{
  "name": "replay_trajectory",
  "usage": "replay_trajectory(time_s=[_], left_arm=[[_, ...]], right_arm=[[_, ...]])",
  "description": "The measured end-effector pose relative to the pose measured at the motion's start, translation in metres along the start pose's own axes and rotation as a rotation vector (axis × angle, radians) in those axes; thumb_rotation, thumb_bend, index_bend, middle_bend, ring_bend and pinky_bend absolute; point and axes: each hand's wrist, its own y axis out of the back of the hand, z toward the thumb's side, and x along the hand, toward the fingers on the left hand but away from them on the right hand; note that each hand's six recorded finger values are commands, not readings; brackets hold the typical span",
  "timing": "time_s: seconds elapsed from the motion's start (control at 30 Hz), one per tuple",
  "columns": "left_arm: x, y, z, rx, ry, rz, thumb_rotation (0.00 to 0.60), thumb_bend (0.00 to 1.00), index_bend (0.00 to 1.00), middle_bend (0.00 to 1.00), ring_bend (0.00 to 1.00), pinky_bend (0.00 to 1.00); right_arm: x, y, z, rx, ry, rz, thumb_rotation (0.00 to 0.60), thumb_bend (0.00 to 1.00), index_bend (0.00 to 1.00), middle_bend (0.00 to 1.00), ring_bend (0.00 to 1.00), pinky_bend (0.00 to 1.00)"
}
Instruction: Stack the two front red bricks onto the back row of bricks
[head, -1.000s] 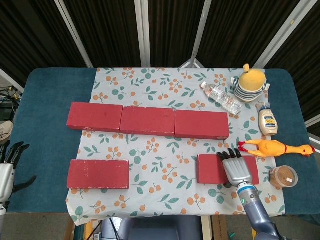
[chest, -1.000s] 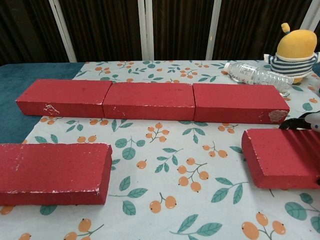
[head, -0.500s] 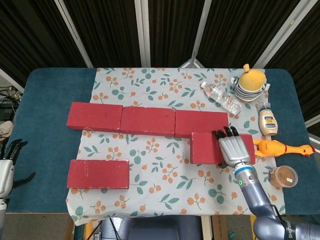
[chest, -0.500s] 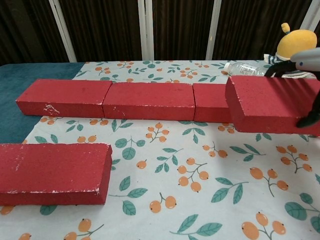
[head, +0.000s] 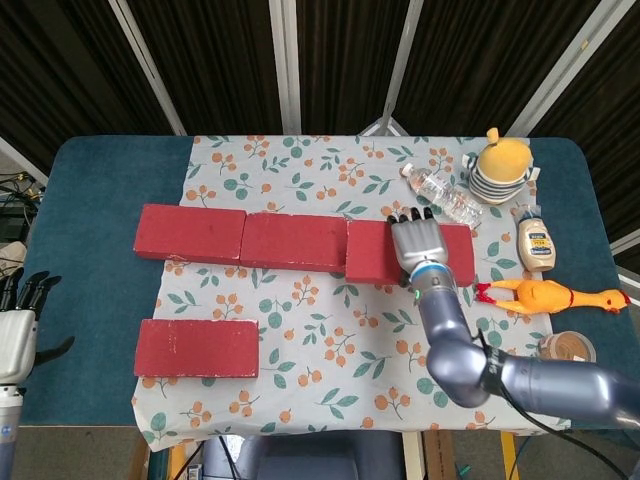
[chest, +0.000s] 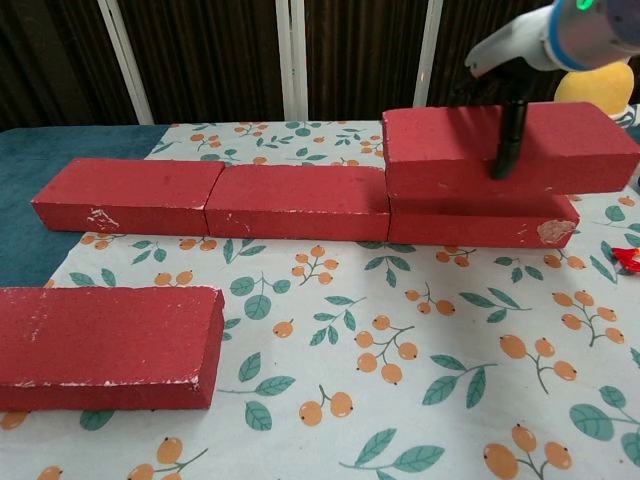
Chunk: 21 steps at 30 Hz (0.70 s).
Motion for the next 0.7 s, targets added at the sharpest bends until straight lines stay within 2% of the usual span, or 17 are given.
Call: replay_trajectory(time_s=[0.13, 0.3, 0.7], left_arm=[[0.001, -0.001, -0.002, 0.004, 0.011, 0.0, 0.6, 0.0, 0.19, 0.14, 0.01, 0.07], [0.004, -0.001, -0.005, 0.006, 0.029, -0.001, 0.6, 0.0, 0.19, 0.14, 0.01, 0.07], [0.008, -0.004, -0.007, 0.022, 0.048, 0.0, 0.6, 0.0, 0.19, 0.14, 0.01, 0.07]], right_arm=[[-0.019, 0.014, 0.022, -0.011, -0.031, 0.027, 0.6, 0.06, 0.21, 0.21, 0.0, 0.0], [-0.038, 0.022, 0.041, -0.023, -0.051, 0.054, 0.6, 0.06, 0.21, 0.21, 0.0, 0.0], [-0.071, 0.003, 0.058, -0.056, -0.011, 0.105, 0.6, 0.06, 0.21, 0.21, 0.0, 0.0]])
